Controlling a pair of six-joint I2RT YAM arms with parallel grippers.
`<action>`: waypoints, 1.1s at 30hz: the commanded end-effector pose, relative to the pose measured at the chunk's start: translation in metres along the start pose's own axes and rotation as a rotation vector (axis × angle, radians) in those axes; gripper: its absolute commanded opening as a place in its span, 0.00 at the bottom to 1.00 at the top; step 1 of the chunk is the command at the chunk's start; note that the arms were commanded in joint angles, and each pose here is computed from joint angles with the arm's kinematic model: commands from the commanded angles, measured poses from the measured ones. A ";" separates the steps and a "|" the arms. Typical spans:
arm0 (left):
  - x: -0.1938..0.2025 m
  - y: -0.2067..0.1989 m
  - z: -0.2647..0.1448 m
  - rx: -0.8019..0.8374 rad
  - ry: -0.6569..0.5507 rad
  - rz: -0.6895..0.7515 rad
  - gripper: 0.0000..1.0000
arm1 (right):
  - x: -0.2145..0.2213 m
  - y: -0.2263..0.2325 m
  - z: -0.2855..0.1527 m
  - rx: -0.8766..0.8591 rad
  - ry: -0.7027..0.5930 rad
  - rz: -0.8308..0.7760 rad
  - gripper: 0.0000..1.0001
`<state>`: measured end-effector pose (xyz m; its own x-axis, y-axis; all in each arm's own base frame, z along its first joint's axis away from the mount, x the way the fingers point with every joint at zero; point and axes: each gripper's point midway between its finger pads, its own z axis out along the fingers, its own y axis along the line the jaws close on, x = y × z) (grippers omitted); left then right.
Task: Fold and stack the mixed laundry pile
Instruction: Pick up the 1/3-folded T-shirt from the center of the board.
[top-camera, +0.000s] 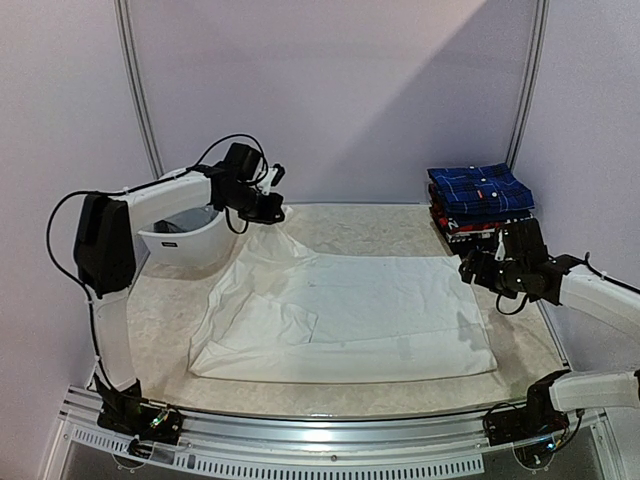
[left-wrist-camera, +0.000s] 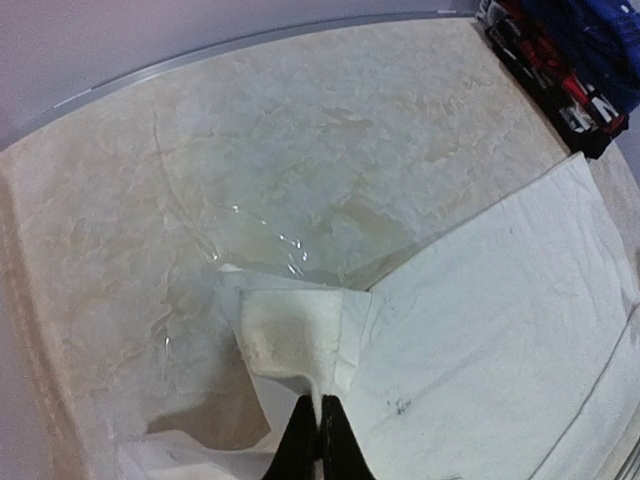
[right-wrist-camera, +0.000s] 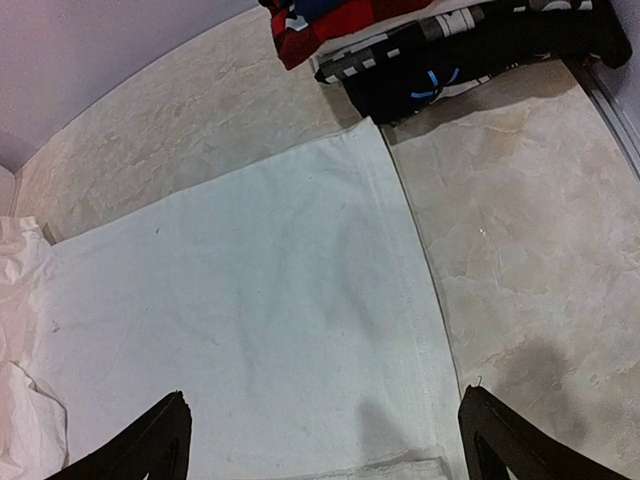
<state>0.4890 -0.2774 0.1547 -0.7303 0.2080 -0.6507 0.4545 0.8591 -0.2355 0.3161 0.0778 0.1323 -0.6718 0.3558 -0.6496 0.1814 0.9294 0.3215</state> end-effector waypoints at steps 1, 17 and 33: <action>0.004 -0.016 -0.030 -0.049 -0.044 0.050 0.00 | -0.007 0.002 0.003 0.007 -0.020 0.004 0.94; 0.098 -0.055 -0.058 -0.071 0.051 0.115 0.00 | -0.013 -0.003 0.026 0.105 0.023 0.004 0.86; 0.129 -0.076 -0.126 -0.147 0.083 0.206 0.00 | -0.036 0.028 0.114 0.150 0.104 0.094 0.81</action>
<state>0.3193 -0.2812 0.1658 -0.6741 0.3873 -0.6290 0.5411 0.8385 -0.0635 0.4149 0.0970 0.0865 -0.7269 0.4116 -0.5498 0.3346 0.9113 0.2399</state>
